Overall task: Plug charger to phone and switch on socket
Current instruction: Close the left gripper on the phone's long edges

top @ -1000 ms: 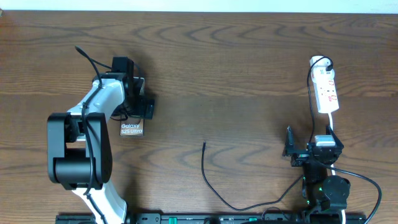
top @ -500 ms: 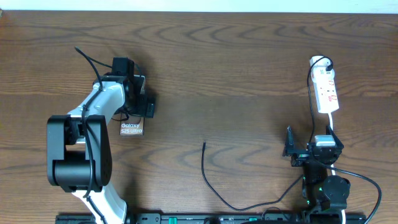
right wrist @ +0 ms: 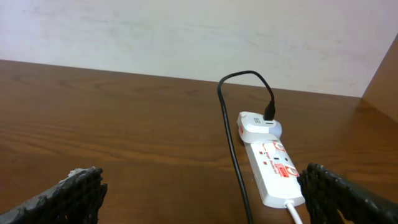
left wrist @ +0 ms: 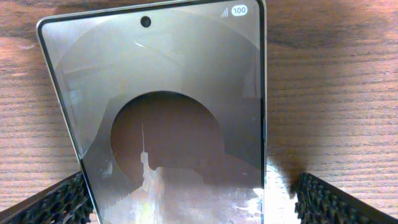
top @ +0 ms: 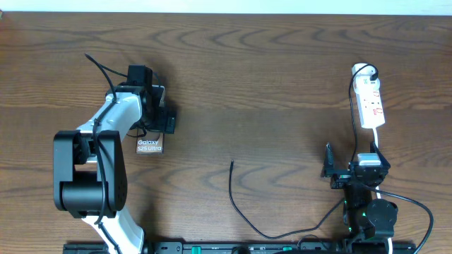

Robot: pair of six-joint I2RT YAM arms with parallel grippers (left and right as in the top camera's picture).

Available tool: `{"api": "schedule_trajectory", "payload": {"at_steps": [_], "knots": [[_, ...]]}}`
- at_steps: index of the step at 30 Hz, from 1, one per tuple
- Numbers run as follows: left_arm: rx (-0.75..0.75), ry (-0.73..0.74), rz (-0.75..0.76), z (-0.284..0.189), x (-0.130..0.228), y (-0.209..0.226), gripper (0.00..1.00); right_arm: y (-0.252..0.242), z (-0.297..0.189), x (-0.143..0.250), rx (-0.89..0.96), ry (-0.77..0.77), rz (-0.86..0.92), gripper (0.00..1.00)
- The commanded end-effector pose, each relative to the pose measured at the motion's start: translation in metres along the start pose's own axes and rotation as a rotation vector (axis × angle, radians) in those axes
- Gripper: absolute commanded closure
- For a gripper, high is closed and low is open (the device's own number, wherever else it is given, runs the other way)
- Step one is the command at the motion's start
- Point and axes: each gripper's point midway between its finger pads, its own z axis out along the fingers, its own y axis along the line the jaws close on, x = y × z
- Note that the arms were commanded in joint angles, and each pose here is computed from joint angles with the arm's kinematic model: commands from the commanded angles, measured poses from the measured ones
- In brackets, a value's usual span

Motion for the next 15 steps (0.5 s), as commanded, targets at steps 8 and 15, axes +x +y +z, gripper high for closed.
{"api": "schedule_trajectory", "payload": {"at_steps": [8,15], "knots": [[0.028,0.282,-0.131,0.046,0.080,0.004,0.00,0.002,0.000,0.001,-0.009,0.003,-0.010,0.01],[0.061,0.284,-0.158,0.046,0.081,0.005,0.00,0.002,0.000,0.001,-0.009,0.003,-0.010,0.01]]}}
